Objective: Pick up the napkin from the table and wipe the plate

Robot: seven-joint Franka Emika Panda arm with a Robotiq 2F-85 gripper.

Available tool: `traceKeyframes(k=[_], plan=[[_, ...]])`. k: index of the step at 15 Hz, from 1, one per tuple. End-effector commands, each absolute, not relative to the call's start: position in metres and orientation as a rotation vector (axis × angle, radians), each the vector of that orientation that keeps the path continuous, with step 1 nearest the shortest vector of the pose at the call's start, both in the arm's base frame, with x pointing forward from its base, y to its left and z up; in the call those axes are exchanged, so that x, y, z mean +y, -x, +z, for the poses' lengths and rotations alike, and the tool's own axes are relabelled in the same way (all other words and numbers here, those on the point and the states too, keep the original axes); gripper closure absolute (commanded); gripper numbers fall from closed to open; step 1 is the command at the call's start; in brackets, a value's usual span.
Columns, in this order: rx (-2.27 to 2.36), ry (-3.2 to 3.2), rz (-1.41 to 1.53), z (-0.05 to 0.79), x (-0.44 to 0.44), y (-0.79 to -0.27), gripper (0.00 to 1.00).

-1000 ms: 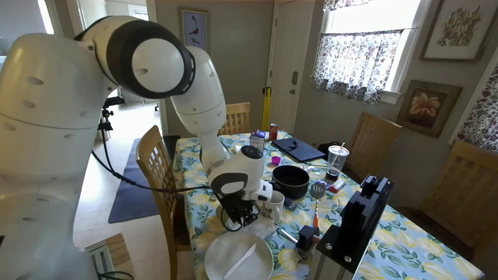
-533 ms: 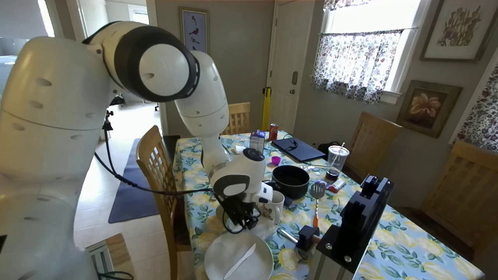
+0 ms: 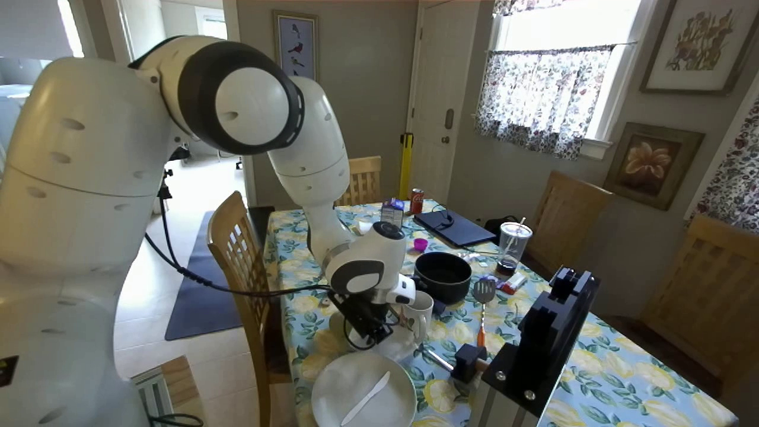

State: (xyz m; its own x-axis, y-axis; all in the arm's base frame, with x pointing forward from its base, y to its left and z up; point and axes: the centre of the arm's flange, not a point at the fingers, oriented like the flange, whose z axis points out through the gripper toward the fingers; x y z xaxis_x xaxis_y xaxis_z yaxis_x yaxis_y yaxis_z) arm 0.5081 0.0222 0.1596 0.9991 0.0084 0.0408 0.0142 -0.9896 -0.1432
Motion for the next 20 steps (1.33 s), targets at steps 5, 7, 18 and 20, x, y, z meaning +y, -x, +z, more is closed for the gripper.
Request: traceKeyframes(k=[5, 7, 18, 20], plan=[[-0.031, 2.977, -0.036, 0.171, 0.036, -0.512, 1.0], [-0.015, 2.95, -0.048, 0.188, 0.039, -0.502, 1.0], [0.248, 2.932, -0.187, 0.274, 0.017, -0.414, 1.0], [0.311, 2.929, -0.296, 0.294, 0.009, -0.4, 1.0]])
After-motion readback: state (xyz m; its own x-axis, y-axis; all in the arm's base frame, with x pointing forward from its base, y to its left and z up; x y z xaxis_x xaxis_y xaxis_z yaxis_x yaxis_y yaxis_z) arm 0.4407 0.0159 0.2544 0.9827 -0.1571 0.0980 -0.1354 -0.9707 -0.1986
